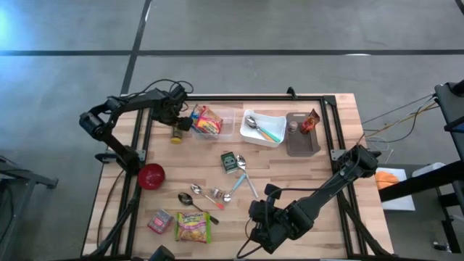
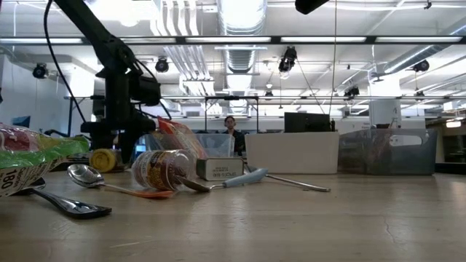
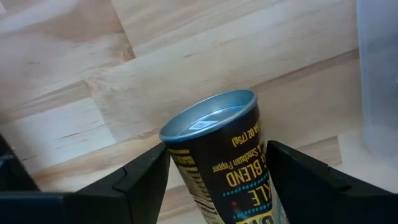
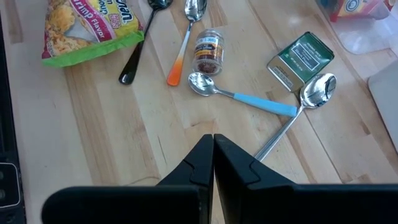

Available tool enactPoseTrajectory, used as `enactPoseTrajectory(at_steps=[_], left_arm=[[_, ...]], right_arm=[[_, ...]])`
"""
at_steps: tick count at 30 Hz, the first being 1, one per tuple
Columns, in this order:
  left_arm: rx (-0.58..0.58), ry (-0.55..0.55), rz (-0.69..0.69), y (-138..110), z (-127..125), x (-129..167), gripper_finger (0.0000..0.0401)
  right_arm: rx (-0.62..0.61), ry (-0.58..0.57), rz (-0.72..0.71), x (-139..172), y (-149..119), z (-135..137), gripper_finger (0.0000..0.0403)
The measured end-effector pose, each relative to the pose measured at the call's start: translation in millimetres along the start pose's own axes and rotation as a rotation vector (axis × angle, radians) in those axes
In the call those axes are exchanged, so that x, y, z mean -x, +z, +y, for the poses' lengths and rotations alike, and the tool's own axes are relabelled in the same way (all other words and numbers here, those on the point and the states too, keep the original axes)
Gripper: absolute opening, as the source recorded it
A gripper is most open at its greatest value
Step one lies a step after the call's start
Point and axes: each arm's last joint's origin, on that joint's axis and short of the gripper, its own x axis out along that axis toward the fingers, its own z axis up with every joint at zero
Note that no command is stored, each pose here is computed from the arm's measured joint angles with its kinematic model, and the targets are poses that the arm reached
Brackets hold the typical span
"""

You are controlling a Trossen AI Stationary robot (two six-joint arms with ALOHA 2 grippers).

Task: Pick & Place Food Item
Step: Put the yellow seasoning can into the black bin

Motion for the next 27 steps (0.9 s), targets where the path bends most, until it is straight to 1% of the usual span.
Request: enactPoseTrajectory(at_steps=[3,9,19,23,27], left_arm=[[-0.013,0.0,0.0,0,0,0,0.0236],[-0.081,-0.002,-0.007,1,0,0,0.0161],[-0.119,-0.003,-0.013,2,-1,7,0.016],[-0.12,-0.003,-0.013,3,-1,17,0.016],[-0.119,-0.013,-0.051,2,0,32,0.016]], right_arm=[[0.001,0.0,0.0,0,0,0,0.0008],[0.0,0.0,0.0,0,0,0,0.0009],[0.001,0.0,0.0,0,0,0,0.0008],[-0.001,0.001,-0.001,0,0,0,0.0008],[-0.013,0.012,-0.008,0,1,1,0.0008]])
